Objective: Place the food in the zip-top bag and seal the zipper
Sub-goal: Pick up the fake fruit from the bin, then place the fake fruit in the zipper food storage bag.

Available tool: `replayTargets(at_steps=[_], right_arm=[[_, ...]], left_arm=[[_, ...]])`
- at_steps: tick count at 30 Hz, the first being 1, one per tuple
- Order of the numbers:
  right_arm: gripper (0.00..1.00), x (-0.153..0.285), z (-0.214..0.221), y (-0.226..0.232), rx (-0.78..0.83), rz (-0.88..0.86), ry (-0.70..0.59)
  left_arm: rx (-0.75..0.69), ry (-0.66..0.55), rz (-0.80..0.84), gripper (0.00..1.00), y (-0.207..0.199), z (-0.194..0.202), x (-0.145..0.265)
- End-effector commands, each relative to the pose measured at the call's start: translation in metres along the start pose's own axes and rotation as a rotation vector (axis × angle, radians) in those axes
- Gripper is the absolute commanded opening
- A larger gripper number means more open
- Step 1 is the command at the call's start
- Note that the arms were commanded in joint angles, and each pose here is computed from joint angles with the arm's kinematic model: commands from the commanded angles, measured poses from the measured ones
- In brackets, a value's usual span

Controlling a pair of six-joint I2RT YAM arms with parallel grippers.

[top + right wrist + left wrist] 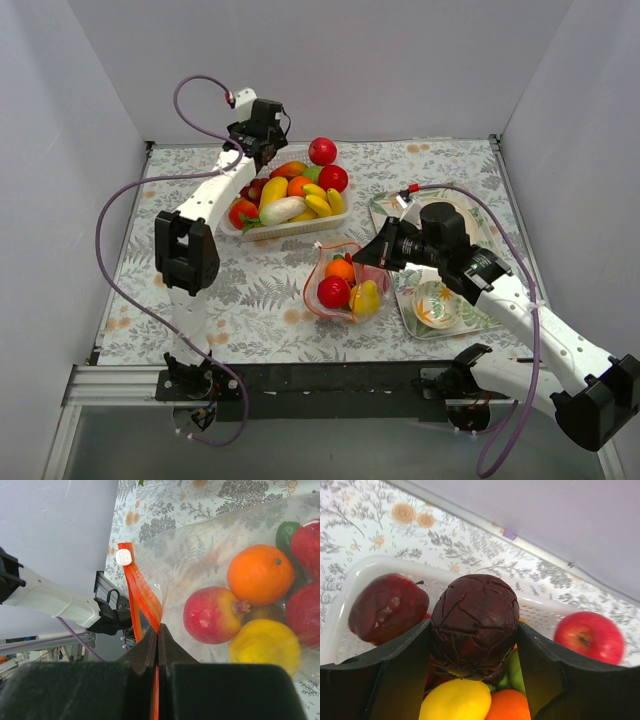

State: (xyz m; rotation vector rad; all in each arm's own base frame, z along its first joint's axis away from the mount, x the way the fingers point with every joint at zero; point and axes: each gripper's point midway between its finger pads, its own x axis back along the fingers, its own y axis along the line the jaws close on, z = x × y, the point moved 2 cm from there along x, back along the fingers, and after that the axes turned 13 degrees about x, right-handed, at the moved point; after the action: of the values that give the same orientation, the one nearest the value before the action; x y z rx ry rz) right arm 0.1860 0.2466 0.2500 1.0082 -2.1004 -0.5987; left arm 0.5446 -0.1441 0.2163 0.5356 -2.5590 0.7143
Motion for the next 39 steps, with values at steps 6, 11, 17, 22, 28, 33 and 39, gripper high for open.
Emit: replayTargets(at_steps=[6,11,17,22,28,33,39], right_arm=[[0.01,-0.006,-0.022,0.007,0.028,-0.002,-0.059],[0.01,-0.007,-0.031,0.009,0.032,0.01,-0.076],[0.01,-0.01,-0.041,0.009,0.036,0.041,-0.089],[0.01,-0.011,-0.047,0.008,0.032,0.069,-0.093],[0.01,-0.013,-0.053,0.008,0.031,0.088,-0.102],[0.01,-0.013,-0.054,0.006,0.027,0.099,-0.103],[0.01,-0.011,-0.057,0.009,0.027,0.102,-0.109]], left_arm=[[0.007,0.086,0.232,0.33,-0.015,-0.035,0.113],[-0.009,0.216,0.361,0.33,-0.003,0.007,0.179],[0.015,0.374,0.558,0.33,0.009,0.042,0.265],[0.033,0.474,0.663,0.33,0.027,0.055,0.31],[-0.041,0.615,0.742,0.33,0.039,0.09,0.34],[-0.069,0.659,0.749,0.33,0.044,0.11,0.349],[-0.105,0.702,0.757,0.42,0.041,0.132,0.352]])
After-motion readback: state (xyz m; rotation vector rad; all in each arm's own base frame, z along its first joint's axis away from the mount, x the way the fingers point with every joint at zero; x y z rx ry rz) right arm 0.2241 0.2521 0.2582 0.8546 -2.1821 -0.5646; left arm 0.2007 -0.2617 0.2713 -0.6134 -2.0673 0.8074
